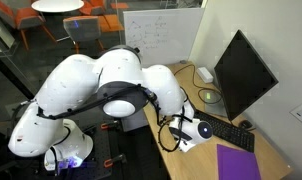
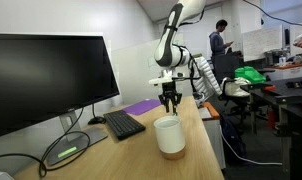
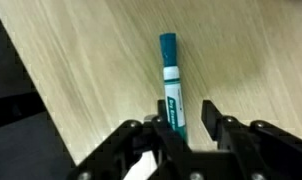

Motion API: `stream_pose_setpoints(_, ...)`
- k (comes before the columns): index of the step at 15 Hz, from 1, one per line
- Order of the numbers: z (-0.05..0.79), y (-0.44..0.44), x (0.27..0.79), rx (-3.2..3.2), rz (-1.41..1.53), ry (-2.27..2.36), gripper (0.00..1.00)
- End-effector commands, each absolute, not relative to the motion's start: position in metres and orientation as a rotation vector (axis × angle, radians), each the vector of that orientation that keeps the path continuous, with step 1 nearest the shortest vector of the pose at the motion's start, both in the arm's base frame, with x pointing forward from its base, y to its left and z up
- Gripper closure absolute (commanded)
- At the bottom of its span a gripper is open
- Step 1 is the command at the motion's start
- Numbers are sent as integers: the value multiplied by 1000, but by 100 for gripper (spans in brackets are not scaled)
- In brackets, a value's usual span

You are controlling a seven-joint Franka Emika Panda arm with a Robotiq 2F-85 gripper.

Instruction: Take the marker out of the cup and put it on the desk

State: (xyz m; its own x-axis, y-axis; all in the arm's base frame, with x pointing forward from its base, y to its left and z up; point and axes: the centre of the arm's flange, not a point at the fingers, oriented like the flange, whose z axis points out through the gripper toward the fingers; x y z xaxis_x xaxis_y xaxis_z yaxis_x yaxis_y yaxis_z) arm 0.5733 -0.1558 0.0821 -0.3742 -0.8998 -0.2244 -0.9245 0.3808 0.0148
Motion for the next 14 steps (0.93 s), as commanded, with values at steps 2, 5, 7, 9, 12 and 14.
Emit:
stream_pose_setpoints(2,100,-141,582,-1759,133,2424,18)
stream_pose_setpoints(5,134,-110,587,-1937,61,2453,0)
stream_pose_setpoints(7,159,-90,589,-2032,32,2530,0)
stream_pose_setpoints(9,182,-69,585,-2112,-38,2577,0)
stream_pose_setpoints(12,212,-37,581,-2227,-158,2561,0)
stream_pose_setpoints(14,225,-23,578,-2249,-256,2524,0)
